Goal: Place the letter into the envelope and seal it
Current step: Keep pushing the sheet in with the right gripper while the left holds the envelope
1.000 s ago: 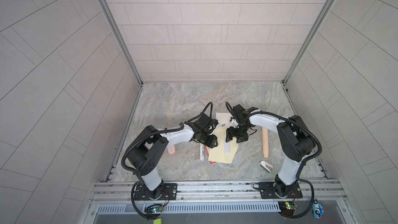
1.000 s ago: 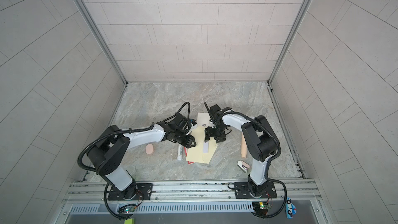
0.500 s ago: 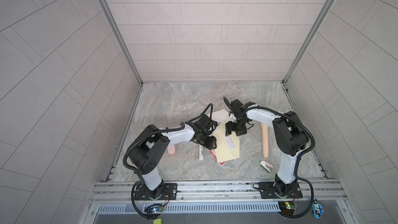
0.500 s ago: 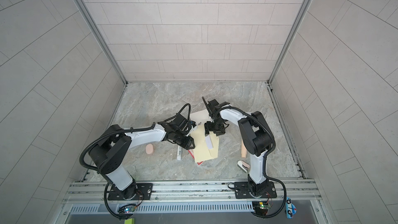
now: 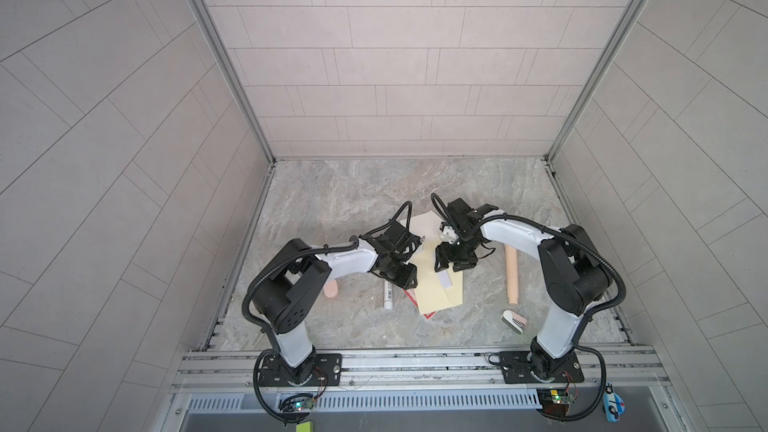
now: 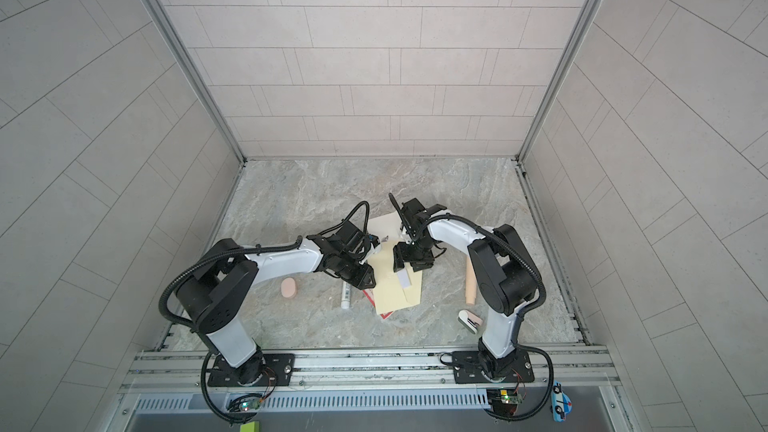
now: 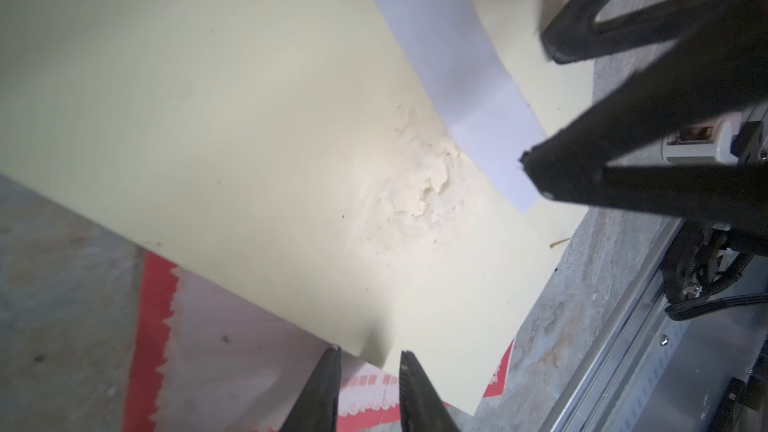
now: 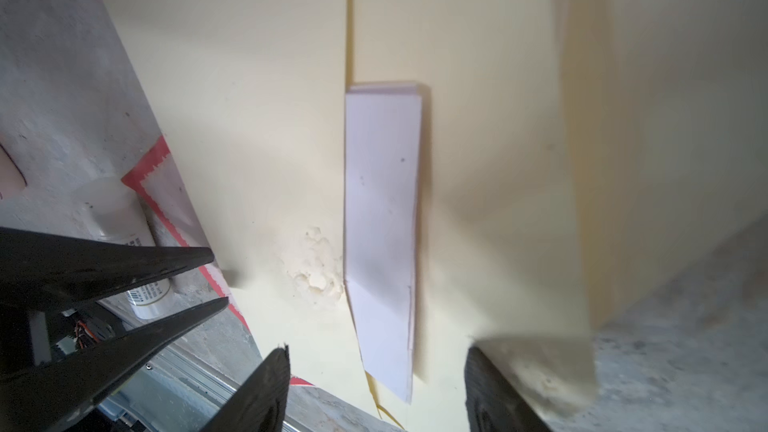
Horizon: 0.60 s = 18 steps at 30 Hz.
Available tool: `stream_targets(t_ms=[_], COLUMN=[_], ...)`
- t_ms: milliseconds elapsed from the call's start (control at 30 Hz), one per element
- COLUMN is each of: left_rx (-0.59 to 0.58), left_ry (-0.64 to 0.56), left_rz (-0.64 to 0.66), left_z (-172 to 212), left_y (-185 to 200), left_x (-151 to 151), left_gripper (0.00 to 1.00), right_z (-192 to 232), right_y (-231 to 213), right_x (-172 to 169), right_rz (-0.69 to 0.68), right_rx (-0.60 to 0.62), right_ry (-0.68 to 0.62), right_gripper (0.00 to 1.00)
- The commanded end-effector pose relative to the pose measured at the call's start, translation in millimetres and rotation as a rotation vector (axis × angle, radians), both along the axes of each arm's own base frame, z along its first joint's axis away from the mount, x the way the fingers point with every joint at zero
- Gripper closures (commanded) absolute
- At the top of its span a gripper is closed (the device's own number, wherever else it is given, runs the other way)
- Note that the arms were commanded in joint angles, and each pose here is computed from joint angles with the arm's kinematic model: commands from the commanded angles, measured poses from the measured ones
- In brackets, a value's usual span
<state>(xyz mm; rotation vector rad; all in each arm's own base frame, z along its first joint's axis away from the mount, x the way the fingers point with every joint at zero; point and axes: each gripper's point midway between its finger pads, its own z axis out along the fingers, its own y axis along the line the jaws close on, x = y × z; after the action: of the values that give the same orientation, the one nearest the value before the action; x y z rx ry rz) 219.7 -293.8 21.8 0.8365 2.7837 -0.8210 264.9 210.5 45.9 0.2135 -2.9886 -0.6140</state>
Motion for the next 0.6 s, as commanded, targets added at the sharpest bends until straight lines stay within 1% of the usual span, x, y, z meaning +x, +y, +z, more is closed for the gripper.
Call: stream_targets(t_ms=[0, 233, 367, 433, 567], left_rx=[0.005, 0.005, 0.003, -0.003, -0.010], left_ry=[0.020, 0.021, 0.012, 0.008, 0.003], left_rz=[-0.024, -0.025, -0.020, -0.016, -0.019], left_z=[-3.3, -4.2, -4.9, -4.2, -4.4], left_y=[-3.6, -5.0, -5.6, -7.2, -10.1], left_x=[-4.7, -6.3, -4.3, -3.0, 0.0], left_gripper=[0.70, 0.70, 0.70, 0.70, 0.70], right_z=[-2.6, -9.0, -10.8, -10.2, -6.4], right_y=[7.8, 19.2, 27.1, 31.8, 44.5], right_x=[2.6, -1.2, -7.8, -13.0, -21.0], right_rz=[-0.016, 0.011, 0.029, 0.043, 0.057], right_rx=[0.025, 0.030, 0.052, 0.074, 0.154], right_ry=[0.008, 0.035, 0.060, 0.078, 0.118], right_gripper=[0.32, 0.31, 0.31, 0.31, 0.31])
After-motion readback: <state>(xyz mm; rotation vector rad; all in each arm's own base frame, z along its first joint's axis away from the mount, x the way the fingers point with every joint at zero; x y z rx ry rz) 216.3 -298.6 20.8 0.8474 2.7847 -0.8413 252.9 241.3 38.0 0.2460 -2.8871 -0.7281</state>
